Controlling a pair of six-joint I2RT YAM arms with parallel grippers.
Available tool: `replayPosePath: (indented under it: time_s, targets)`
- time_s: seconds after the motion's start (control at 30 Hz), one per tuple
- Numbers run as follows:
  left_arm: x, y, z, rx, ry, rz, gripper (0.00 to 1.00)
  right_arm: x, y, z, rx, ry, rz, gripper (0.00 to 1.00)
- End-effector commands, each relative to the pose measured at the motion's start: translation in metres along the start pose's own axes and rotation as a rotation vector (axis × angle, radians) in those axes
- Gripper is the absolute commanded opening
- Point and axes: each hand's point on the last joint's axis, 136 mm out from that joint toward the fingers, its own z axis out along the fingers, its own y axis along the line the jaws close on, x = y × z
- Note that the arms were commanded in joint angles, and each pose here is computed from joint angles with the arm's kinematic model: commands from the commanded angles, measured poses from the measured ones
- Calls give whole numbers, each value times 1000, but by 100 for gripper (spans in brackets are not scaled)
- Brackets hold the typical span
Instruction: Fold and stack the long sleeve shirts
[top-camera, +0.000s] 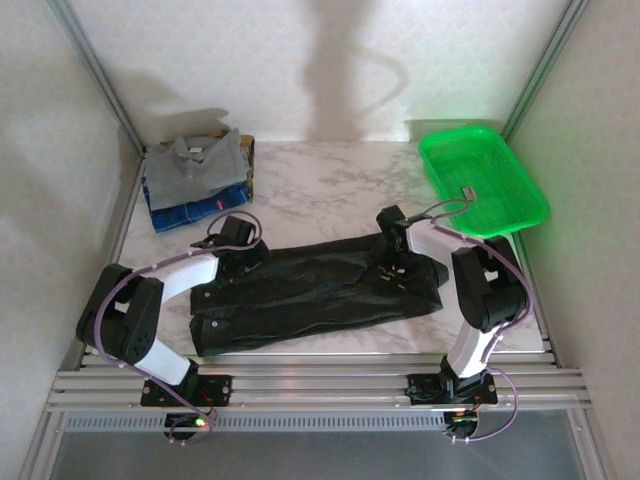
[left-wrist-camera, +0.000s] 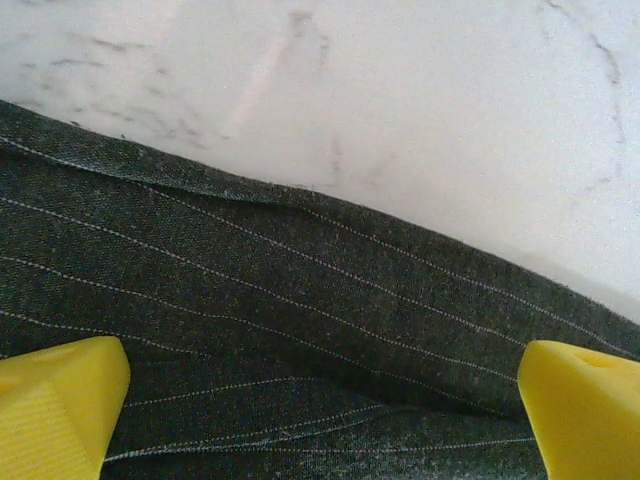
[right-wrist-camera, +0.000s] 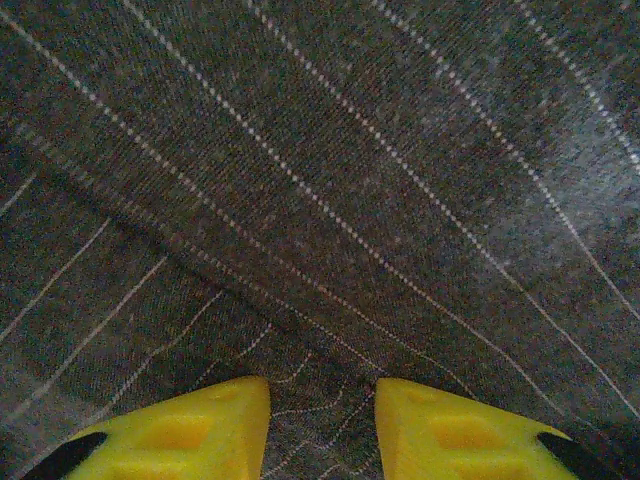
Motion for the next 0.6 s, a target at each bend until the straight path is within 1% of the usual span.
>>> replayPosePath:
  time_s: [0.0, 0.07, 0.13, 0.17, 0.23, 0.33, 0.4, 0.47, 0.5, 0.57]
  targets:
    - [17, 26, -6, -66, 52, -44, 100, -34, 46, 19, -83, -40, 78, 34]
    - [24, 30, -11, -58, 67, -82, 100, -56, 69, 23, -104, -56, 91, 34]
    - [30, 31, -15, -34, 82, -126, 100, -81, 99, 25, -175, -59, 124, 34]
    - [34, 30, -19, -20, 89, -148, 99, -94, 118, 29, -223, -51, 136, 34]
    - [38, 25, -25, 11, 93, -175, 99, -122, 160, 23, -351, -59, 126, 36]
    - [49, 5, -33, 60, 114, -152, 100, -149, 221, 8, -542, -55, 74, 39]
    - [61, -7, -34, 83, 155, -133, 100, -158, 264, -16, -723, -35, 31, 43]
    - [72, -18, -37, 100, 184, -105, 100, -160, 291, -50, -871, -42, -22, 47]
    - [73, -23, -41, 112, 186, -97, 100, -159, 296, -70, -914, -62, -53, 49]
    - [69, -30, -51, 143, 173, -93, 99, -155, 292, -106, -932, -112, -123, 53]
